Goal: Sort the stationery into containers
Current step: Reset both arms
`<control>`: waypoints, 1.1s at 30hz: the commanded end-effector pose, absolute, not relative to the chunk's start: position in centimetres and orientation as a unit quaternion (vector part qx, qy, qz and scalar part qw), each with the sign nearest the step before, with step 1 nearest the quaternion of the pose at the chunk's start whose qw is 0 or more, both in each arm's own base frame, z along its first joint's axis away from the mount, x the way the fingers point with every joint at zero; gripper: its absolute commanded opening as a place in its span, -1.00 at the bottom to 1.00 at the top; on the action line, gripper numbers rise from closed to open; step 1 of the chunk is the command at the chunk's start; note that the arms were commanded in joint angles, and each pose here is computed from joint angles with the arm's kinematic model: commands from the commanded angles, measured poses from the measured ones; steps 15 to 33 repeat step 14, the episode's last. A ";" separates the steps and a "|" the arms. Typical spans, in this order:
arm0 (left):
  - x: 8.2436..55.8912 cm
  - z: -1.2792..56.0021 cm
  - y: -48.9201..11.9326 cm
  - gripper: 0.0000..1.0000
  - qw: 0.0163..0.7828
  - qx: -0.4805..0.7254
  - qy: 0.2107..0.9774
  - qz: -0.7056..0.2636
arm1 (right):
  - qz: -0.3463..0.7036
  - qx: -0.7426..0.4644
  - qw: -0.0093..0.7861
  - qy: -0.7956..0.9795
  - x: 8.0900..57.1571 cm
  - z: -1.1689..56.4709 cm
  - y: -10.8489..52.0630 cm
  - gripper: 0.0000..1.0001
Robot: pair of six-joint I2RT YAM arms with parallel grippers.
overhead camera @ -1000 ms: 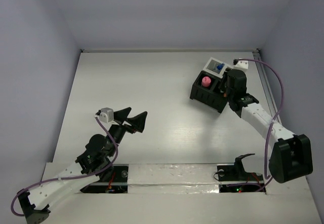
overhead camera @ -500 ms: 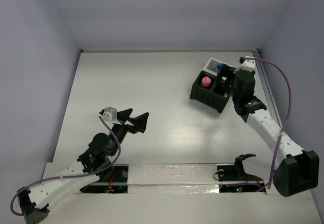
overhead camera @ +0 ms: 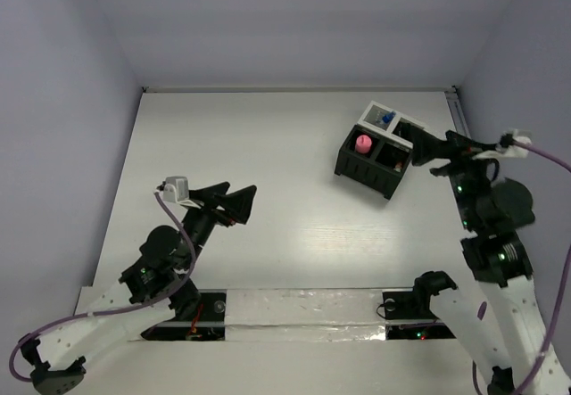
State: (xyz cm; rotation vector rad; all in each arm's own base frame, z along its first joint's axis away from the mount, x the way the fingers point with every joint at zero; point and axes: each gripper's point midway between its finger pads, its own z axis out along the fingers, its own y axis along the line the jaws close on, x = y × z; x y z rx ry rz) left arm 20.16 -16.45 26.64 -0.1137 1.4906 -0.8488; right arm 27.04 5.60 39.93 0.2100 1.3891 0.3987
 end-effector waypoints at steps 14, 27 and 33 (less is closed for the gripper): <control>17.3 38.1 -11.4 0.98 0.688 -0.068 0.615 -0.379 | 0.217 0.109 0.763 0.599 20.7 39.6 4.4 1.00; 17.3 38.1 -11.4 0.98 0.688 -0.068 0.615 -0.379 | 0.217 0.109 0.763 0.599 20.7 39.6 4.4 1.00; 17.3 38.1 -11.4 0.98 0.688 -0.068 0.615 -0.379 | 0.217 0.109 0.763 0.599 20.7 39.6 4.4 1.00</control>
